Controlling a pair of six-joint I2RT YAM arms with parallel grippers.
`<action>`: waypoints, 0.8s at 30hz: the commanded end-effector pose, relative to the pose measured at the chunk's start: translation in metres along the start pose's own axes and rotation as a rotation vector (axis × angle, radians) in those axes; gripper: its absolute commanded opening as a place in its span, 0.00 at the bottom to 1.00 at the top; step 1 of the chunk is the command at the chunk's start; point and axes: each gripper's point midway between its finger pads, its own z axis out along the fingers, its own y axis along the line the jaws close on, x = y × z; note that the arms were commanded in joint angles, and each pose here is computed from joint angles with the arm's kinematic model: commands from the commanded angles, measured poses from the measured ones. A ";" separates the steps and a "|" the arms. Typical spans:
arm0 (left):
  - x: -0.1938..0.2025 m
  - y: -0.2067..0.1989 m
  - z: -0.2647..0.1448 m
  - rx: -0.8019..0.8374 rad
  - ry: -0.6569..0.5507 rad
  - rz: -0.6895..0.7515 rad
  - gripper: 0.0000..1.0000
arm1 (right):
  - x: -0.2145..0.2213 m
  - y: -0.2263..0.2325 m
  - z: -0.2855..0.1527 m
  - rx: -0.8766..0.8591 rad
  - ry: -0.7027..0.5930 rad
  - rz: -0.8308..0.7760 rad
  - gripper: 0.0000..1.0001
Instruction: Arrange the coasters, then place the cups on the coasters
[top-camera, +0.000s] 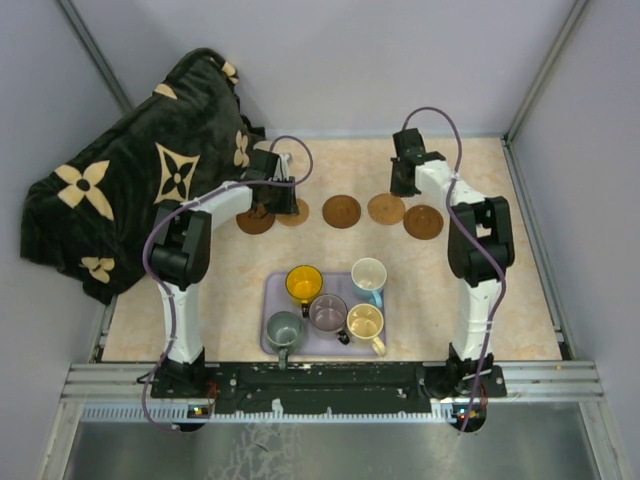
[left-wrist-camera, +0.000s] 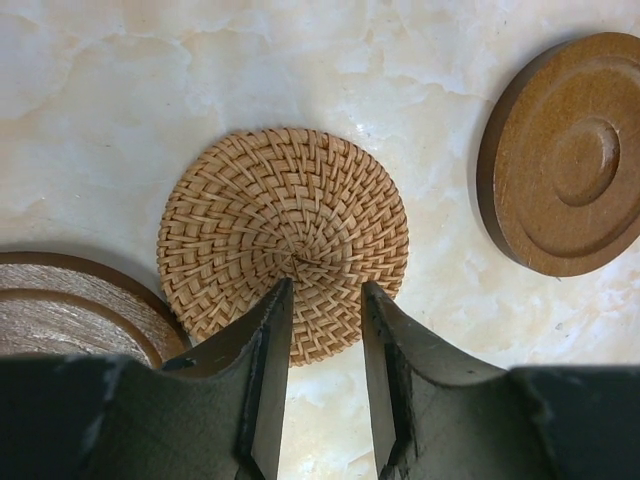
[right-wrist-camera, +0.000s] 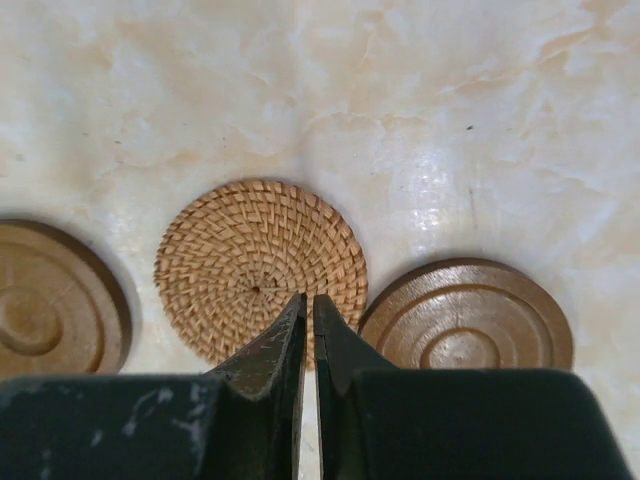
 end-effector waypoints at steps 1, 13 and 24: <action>-0.023 -0.001 -0.022 -0.014 -0.045 0.029 0.41 | -0.047 -0.010 -0.065 0.004 -0.176 0.012 0.08; -0.022 -0.013 -0.061 0.017 -0.105 0.005 0.63 | 0.041 -0.021 -0.071 -0.053 -0.071 0.044 0.07; 0.005 -0.002 -0.039 -0.018 -0.035 -0.017 0.62 | 0.084 -0.017 -0.059 -0.102 -0.009 0.062 0.06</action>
